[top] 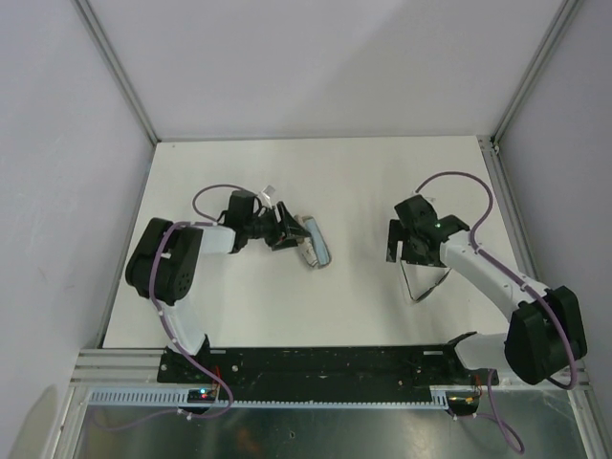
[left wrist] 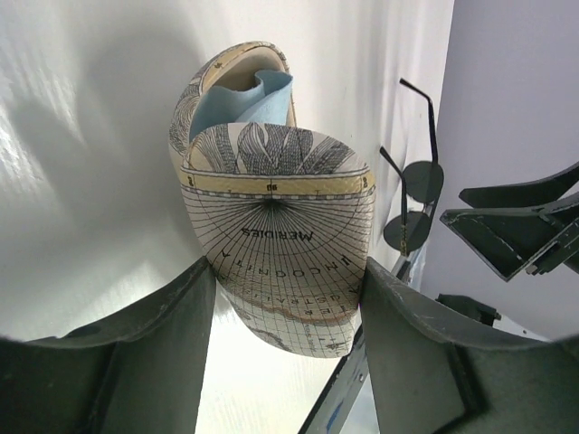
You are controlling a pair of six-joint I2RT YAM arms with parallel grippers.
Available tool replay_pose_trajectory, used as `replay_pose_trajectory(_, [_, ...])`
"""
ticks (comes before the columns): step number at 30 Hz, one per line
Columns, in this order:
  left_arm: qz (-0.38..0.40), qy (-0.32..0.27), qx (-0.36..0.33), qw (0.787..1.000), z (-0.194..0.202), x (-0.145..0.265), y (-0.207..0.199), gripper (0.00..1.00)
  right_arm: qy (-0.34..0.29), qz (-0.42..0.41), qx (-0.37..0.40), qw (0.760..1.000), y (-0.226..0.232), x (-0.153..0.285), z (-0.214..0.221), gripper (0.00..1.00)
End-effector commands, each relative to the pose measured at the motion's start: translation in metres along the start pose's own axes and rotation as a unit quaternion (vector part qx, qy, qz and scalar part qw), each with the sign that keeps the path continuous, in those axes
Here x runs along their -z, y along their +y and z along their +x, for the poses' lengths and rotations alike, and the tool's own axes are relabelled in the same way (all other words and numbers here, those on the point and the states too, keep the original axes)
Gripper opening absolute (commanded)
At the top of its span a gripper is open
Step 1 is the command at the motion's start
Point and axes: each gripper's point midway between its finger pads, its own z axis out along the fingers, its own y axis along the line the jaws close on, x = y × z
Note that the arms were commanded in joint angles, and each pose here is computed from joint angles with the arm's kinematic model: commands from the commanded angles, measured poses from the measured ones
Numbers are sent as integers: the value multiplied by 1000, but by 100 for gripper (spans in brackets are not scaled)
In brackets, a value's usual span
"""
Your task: Organize the sunglasses
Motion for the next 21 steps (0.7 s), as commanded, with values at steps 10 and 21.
replay_pose_trajectory(10, [-46, 80, -19, 996, 58, -3, 22, 52, -10, 108, 14, 994, -7, 16, 36, 99])
replay_pose_trajectory(21, [-41, 82, -32, 995, 60, -4, 15, 52, 20, 169, -4, 985, -31, -20, 48, 99])
